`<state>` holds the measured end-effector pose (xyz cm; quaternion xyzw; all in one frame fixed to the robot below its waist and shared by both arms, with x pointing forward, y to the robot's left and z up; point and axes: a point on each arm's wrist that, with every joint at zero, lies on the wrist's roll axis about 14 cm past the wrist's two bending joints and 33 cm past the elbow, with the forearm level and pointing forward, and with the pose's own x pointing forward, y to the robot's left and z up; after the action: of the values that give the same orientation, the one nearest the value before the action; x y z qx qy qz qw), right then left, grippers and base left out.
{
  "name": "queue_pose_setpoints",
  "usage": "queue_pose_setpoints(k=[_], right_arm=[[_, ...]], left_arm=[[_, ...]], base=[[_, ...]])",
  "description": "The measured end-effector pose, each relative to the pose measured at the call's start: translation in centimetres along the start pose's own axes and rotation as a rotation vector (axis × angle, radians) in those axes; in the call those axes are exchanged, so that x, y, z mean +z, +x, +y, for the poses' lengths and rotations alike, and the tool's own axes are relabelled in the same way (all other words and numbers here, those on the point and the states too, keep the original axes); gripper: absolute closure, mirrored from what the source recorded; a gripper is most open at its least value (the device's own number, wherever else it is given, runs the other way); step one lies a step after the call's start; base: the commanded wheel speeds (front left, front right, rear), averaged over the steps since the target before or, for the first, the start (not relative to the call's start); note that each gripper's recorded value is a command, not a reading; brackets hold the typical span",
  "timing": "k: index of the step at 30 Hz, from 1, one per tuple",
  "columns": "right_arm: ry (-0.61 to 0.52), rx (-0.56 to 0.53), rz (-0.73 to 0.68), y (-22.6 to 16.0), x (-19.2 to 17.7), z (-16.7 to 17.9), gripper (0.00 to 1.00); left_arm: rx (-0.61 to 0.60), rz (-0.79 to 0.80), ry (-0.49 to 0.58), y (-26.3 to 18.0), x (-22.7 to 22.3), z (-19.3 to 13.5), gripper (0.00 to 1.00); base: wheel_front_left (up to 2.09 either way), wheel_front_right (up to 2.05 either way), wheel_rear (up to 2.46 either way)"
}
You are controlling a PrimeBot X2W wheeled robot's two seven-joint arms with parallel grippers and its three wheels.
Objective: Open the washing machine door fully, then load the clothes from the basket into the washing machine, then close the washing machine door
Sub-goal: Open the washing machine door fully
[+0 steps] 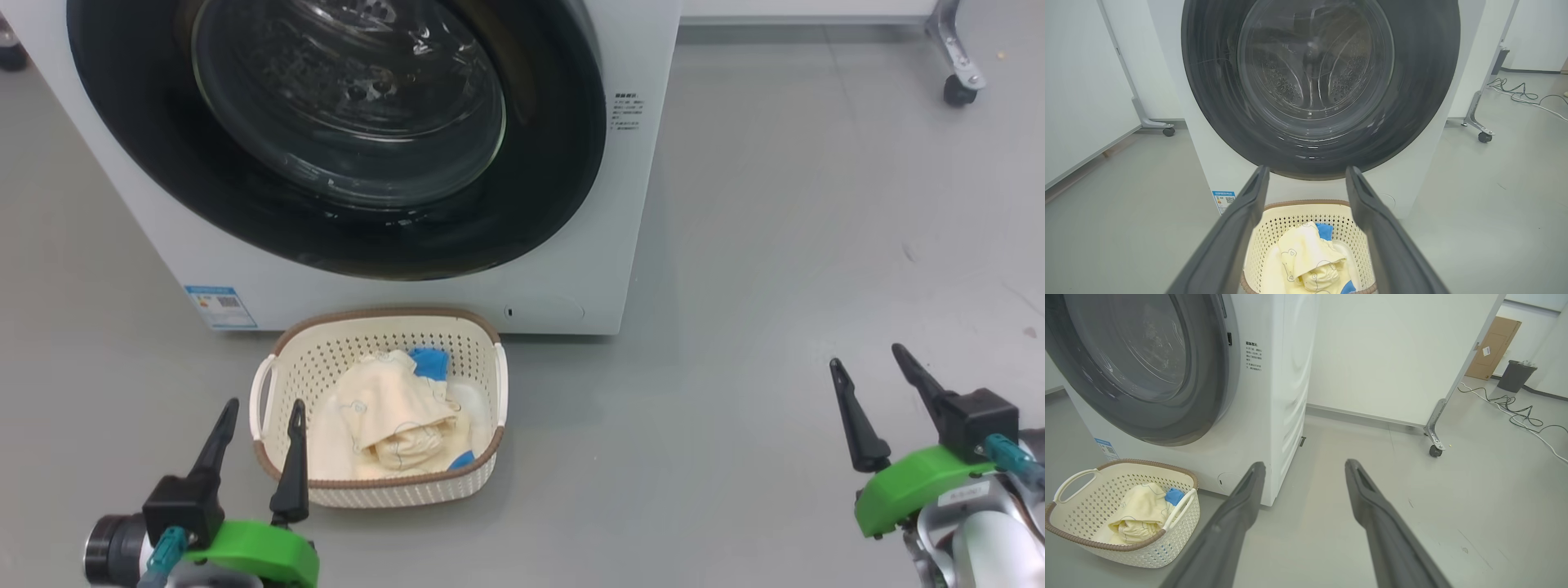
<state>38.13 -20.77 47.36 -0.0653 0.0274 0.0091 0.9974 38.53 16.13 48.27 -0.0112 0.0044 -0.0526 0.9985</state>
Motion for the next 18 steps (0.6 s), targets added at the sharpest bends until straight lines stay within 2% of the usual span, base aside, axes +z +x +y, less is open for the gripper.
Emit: queue_pose_setpoints(k=[8, 9, 10, 11, 15, 18], right_arm=[[0.013, -0.028, -0.029, 3.3, 0.9, -0.8, 0.02], [0.016, -0.032, -0.035, 3.9, 1.1, -1.0, 0.36], [0.024, -0.036, -0.039, 4.5, 1.1, -1.0, 0.91], [0.031, -0.037, -0.043, 5.1, 1.2, -1.0, 1.00], [0.073, -0.037, -0.051, 7.3, 1.2, -0.7, 1.00], [0.251, -0.066, -0.051, 8.9, 1.1, -0.8, 1.00]], left_arm=[[0.007, -0.008, -0.001, 2.2, 0.1, 0.5, 0.00], [0.007, -0.005, -0.001, 2.5, 0.0, 0.5, 0.00], [0.006, -0.002, -0.002, 2.8, -0.2, 0.5, 0.00], [0.004, 0.002, -0.002, 3.0, -0.3, 0.4, 0.00], [0.009, 0.018, -0.005, 3.8, -1.1, 0.7, 0.00], [0.019, 0.027, -0.005, 4.1, -1.5, 1.1, 0.00]], base=[[0.00, 0.00, 0.00], [0.00, 0.00, 0.00], [0.00, 0.00, 0.00], [0.00, 0.00, 0.00], [0.00, 0.00, 0.00], [0.00, 0.00, 0.00]])
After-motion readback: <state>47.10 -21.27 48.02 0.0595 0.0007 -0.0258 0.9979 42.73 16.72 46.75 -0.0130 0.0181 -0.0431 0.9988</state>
